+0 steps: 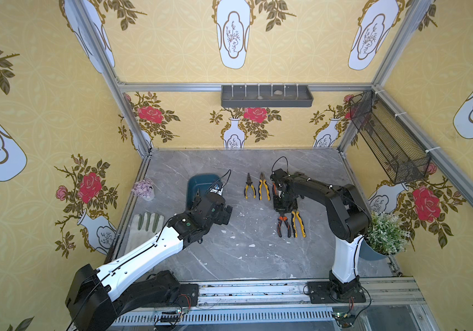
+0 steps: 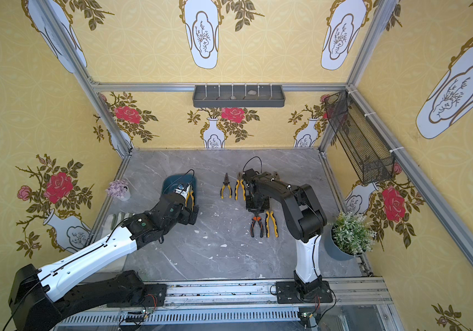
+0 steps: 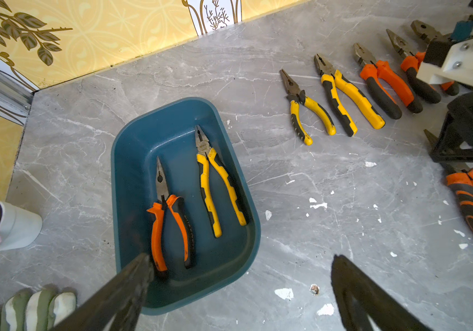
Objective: Take the pliers out of the storage box
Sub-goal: Place the pliers at the center of the board.
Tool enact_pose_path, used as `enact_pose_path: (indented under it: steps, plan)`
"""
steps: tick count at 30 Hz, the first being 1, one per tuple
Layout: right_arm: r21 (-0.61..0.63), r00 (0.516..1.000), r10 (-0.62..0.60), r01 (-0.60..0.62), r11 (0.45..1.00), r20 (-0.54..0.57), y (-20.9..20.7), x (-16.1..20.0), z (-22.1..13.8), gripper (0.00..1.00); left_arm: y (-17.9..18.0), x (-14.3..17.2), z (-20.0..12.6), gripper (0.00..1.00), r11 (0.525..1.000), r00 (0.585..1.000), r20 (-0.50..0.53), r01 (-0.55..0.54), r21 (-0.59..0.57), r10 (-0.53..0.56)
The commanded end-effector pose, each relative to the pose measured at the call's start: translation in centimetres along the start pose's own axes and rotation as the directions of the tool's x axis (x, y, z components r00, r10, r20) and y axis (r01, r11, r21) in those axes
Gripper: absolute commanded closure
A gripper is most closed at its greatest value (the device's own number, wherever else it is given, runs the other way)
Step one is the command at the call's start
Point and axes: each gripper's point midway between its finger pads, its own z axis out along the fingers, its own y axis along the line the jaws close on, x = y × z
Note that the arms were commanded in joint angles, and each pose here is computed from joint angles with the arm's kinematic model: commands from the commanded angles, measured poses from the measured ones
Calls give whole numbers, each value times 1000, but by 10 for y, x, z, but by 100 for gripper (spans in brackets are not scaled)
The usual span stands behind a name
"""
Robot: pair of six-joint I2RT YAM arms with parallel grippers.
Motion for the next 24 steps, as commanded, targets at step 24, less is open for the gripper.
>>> enact_pose_path:
  steps: [24]
  plan:
    - [-103, 944, -11, 47, 994, 330, 12, -23, -146, 52, 39, 43, 60, 28, 977, 898, -387, 203, -63, -211]
